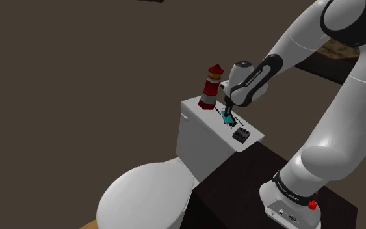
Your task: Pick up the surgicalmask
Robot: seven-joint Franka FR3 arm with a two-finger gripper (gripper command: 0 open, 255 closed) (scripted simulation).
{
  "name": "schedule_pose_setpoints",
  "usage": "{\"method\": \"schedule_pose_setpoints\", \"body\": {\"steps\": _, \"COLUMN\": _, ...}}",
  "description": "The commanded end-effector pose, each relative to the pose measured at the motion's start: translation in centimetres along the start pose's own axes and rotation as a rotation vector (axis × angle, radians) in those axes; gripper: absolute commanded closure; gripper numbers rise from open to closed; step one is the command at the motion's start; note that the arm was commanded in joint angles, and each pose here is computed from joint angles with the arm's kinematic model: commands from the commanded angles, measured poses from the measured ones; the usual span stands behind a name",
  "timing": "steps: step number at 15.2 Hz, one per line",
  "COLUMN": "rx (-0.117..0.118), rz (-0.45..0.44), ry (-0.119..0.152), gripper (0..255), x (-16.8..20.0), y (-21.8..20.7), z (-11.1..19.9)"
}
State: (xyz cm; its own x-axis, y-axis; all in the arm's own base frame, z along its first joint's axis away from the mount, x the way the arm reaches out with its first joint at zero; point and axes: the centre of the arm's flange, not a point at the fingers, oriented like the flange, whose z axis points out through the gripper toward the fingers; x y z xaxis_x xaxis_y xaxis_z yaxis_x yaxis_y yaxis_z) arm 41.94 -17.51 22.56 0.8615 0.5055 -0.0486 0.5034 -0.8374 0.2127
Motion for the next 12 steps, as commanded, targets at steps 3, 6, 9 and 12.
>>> {"method": "schedule_pose_setpoints", "body": {"steps": 3, "rx": 0.0, "rz": 0.0, "ry": 0.0, "gripper": 255, "x": -0.2, "y": 0.4, "z": -2.1}}
{"method": "schedule_pose_setpoints", "body": {"steps": 6, "rx": 0.0, "rz": 0.0, "ry": 0.0, "gripper": 255, "x": -0.3, "y": 0.7, "z": -3.6}}
{"method": "schedule_pose_setpoints", "body": {"steps": 9, "rx": 0.0, "rz": 0.0, "ry": 0.0, "gripper": 255, "x": -0.3, "y": 1.0, "z": -5.2}}
{"method": "schedule_pose_setpoints", "body": {"steps": 12, "rx": 0.0, "rz": 0.0, "ry": 0.0, "gripper": 255, "x": -0.4, "y": 1.2, "z": -5.8}}
